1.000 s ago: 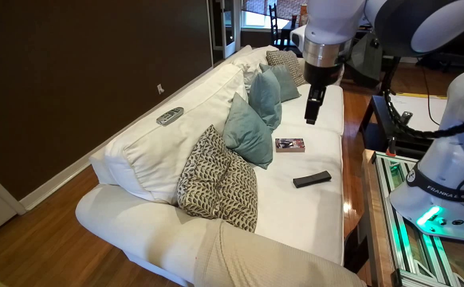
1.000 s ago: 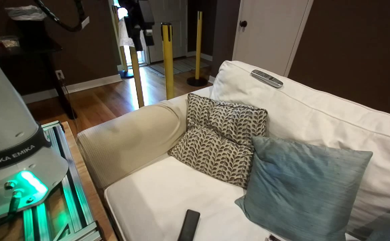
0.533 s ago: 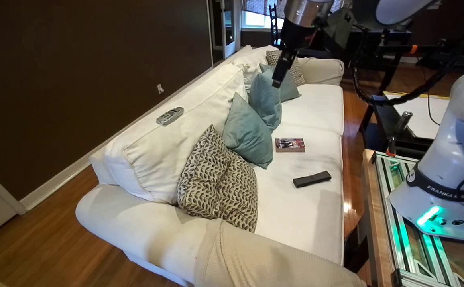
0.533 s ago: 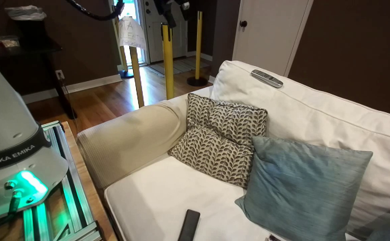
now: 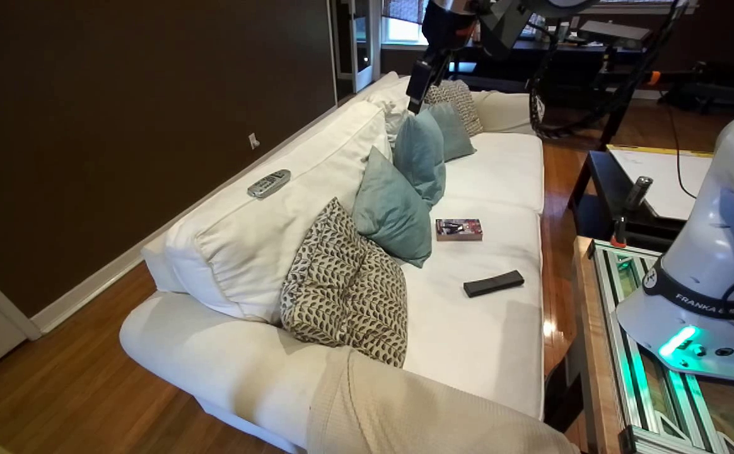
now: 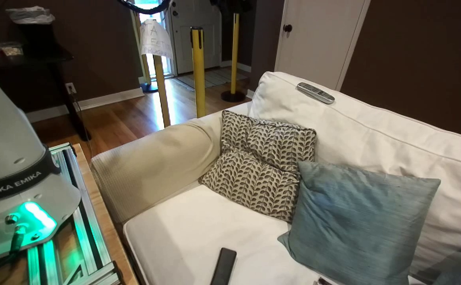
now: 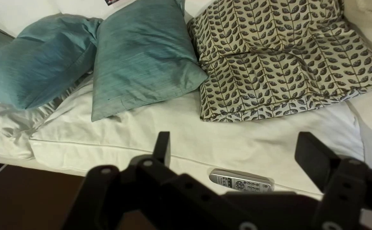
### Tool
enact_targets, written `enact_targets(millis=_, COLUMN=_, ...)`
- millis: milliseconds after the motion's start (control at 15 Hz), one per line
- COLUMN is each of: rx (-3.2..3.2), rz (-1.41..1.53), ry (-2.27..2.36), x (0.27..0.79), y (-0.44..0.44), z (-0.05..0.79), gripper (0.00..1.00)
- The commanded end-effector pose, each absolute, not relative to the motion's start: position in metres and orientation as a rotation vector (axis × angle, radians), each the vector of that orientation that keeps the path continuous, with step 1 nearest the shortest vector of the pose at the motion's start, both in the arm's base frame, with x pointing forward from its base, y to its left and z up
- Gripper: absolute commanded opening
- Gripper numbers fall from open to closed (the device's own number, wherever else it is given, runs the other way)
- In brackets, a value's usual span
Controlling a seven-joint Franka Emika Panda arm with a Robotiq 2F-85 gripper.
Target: Put the grey remote on the seat of the chair
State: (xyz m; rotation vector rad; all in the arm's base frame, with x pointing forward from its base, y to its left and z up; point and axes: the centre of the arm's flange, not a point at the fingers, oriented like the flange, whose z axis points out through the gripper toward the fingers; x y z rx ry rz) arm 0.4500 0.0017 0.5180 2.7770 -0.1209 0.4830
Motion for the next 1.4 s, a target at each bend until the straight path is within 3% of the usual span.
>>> enact_targets(millis=0, rx=2.776, rz=0.486, ry=-0.118, x=0.450, y=0.003, z=0.519, gripper=1.00)
enact_targets(millis=733, rx=2.776, rz=0.487, ry=-0.117, x=0.450, y=0.003, z=0.519, gripper=1.00)
enact_targets(millis=1333, rx=2.813, rz=0.385, ry=-0.567, x=0.523, y=-0.067, z=0.528, gripper=1.00)
